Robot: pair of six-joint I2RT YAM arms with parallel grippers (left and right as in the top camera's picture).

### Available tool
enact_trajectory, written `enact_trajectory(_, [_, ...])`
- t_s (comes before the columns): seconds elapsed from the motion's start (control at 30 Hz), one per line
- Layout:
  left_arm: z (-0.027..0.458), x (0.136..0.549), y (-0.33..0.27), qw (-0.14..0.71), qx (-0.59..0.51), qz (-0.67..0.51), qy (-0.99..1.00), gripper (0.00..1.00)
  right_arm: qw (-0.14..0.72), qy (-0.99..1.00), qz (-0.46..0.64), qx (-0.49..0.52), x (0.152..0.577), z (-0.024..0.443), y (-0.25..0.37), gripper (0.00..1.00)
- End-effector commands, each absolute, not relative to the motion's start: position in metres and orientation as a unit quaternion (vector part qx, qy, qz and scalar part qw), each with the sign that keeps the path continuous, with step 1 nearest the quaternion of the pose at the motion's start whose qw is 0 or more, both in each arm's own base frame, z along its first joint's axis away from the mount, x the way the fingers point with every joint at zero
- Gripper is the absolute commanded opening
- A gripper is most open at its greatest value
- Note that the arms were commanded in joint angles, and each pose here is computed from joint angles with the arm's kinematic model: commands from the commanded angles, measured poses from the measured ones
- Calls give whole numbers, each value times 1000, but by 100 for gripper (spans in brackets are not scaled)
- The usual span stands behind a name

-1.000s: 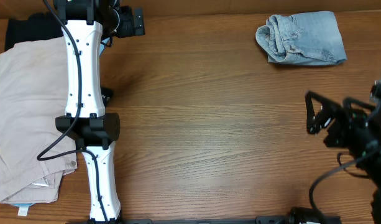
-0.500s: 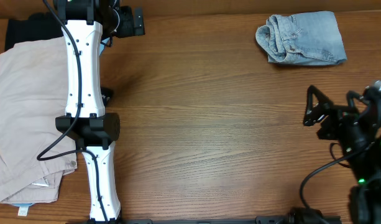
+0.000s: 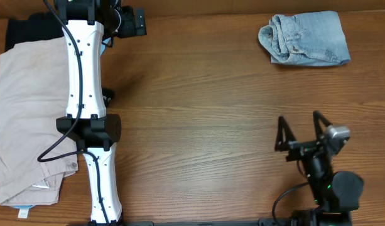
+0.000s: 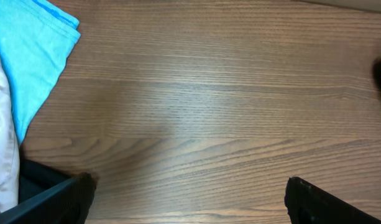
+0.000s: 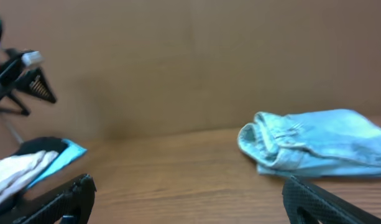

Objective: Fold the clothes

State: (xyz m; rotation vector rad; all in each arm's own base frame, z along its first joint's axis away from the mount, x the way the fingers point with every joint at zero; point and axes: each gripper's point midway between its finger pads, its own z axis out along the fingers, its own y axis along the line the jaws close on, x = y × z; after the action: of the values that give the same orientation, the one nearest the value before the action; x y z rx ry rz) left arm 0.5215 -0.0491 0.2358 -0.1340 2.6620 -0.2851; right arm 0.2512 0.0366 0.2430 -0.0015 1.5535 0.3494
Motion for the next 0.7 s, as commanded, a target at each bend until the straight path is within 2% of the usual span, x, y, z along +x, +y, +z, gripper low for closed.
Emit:
enact_trajectory(0.0, [253,519,-50,249,-44,-103,962,100,705,694,148,9,248,221,34,100])
enact_trajectory(0.33, [253,519,-50,249,-44,-103,962,100,687,713,137,23,245,171,29,100])
enact_trajectory(0.67, [253,519,-50,249,-44,-103,962,100,691,710,136,23,244,173,29,100])
